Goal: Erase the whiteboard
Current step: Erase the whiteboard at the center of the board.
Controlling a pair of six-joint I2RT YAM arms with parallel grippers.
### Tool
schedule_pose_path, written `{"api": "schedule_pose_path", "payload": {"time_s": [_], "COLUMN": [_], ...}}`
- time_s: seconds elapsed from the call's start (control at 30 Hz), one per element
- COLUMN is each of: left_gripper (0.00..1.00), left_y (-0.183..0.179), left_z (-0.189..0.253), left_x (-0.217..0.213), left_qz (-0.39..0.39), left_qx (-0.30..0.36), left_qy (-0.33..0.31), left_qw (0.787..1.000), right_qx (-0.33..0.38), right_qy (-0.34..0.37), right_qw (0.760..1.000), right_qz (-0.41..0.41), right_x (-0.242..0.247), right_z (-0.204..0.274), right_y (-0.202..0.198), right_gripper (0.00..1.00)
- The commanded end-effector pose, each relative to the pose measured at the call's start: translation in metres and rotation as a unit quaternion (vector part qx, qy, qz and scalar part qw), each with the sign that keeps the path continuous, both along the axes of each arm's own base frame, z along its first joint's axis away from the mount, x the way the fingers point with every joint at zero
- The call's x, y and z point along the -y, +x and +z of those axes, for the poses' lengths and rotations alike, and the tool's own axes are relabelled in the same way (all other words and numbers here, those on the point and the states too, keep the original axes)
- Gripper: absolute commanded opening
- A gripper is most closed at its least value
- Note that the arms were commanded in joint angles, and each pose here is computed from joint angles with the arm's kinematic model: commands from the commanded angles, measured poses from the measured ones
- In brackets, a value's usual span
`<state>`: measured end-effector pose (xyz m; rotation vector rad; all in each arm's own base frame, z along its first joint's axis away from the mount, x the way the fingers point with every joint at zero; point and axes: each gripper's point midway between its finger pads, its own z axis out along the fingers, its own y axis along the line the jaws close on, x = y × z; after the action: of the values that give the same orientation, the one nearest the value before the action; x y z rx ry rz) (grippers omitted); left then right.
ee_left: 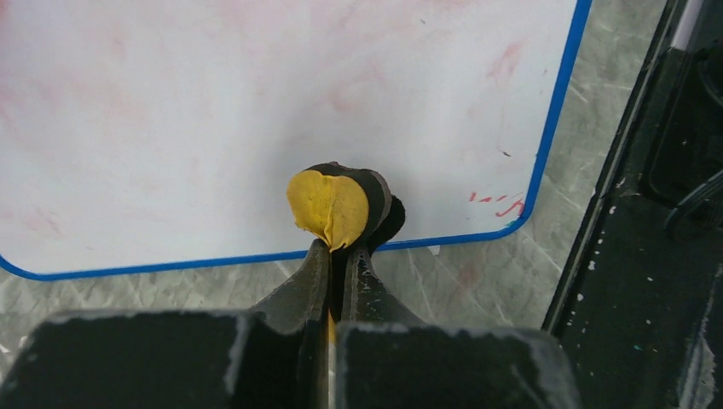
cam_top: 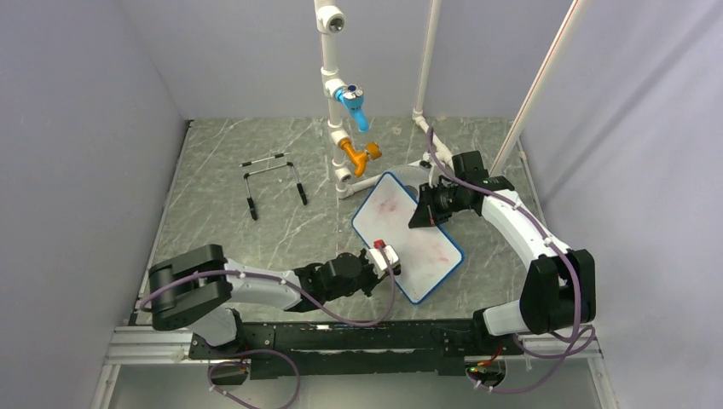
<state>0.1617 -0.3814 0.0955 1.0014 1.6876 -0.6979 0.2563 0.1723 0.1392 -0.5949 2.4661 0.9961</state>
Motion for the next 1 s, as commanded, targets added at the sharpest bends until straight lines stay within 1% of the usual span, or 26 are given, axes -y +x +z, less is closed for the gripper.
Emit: {"api": "schedule_pose_path", "payload": {"time_s": [0.0,0.13,0.3,0.4,0.63,0.83,0.97], "left_gripper": [0.00,0.00,0.00,0.00,0.00,0.00,0.00], "left_y": [0.006,0.006,0.010,0.008,-0.021,-0.052,-0.065], "left_z": [0.007,-0.011,-0.020,-0.030,-0.041,-0.045,-0.054], "left_x": [0.024,0.027,0.036,0.043,0.046,0.050,0.055], "left_qz": [-0.016,-0.015,-0.017,-0.030,-0.109,-0.186,-0.218], "left_qx": [0.018,0.009,0.004,-0.003,-0.037,-0.076,-0.100], "left_qy": [-0.016,0.002,0.021,0.037,0.055,0.062,0.075], "left_qw": [1.000,1.000,1.000,0.999,0.992,0.978,0.968], "right_qx": [0.072,0.060,0.049,0.044,0.041,0.037,0.036], "right_qy": [0.023,0.033,0.043,0.044,0.049,0.053,0.053], "right_qw": [0.996,0.995,0.995,0.996,0.995,0.995,0.995], "right_qz": [-0.057,-0.072,-0.071,-0.070,-0.072,-0.071,-0.072], "right_x": [-0.001,-0.002,-0.005,-0.006,-0.005,-0.005,-0.004], "right_z": [0.022,0.021,0.017,0.015,0.014,0.014,0.013], "right_y": [0.045,0.049,0.048,0.048,0.049,0.050,0.050], "right_gripper": [0.00,0.00,0.00,0.00,0.00,0.00,0.00]}}
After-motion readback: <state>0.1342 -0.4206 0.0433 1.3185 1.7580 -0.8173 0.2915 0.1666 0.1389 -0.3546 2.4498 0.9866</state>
